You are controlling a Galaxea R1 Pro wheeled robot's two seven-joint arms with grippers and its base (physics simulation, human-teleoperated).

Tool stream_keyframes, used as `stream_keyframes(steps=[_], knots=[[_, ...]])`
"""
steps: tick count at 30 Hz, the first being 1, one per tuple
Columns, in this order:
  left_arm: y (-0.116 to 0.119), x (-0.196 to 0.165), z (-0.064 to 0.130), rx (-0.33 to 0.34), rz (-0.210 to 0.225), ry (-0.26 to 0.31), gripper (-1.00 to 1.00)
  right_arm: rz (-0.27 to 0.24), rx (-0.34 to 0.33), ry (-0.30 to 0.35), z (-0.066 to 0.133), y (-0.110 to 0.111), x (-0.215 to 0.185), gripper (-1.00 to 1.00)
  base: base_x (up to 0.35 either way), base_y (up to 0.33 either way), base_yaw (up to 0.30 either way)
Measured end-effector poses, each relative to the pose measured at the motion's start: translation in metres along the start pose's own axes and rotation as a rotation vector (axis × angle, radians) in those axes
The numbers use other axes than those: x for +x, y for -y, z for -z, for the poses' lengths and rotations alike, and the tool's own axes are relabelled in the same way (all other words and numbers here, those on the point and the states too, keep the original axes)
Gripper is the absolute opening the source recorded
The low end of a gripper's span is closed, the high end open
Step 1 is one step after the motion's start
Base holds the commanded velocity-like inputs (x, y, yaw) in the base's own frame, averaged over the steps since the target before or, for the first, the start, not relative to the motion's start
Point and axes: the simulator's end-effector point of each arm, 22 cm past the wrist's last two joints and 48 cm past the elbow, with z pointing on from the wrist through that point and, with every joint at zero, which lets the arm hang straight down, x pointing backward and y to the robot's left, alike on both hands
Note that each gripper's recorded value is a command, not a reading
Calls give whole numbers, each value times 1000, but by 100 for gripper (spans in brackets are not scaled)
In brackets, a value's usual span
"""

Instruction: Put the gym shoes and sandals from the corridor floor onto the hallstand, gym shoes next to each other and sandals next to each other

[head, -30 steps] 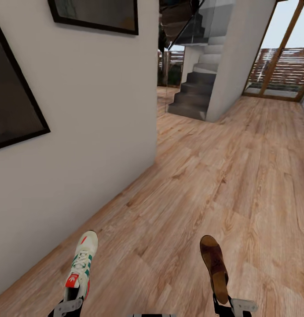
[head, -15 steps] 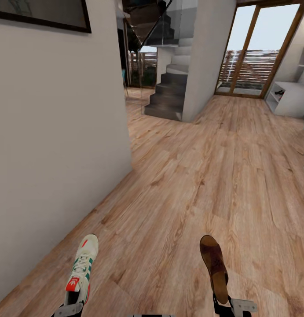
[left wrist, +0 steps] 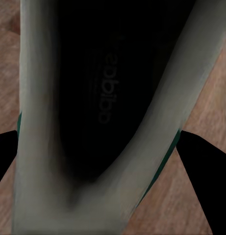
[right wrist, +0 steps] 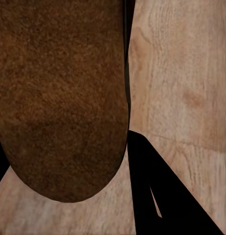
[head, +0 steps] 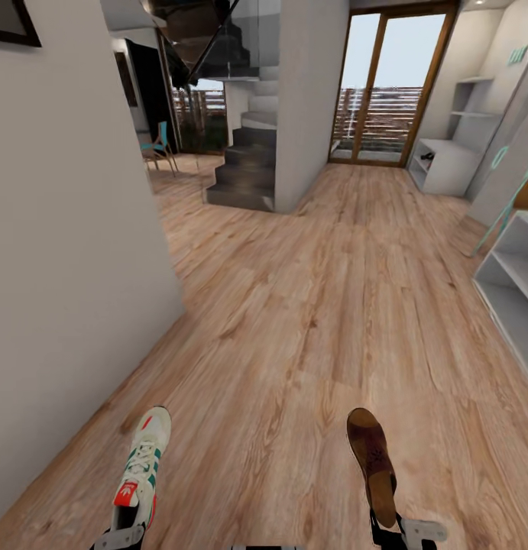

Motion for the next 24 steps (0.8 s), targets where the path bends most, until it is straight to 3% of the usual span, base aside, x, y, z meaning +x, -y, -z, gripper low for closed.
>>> stream_keyframes(steps=[24], knots=[[0,-2,0,0,1,6,-100,0,-2,5,0,-1,-2,-100,339,-1,-300]])
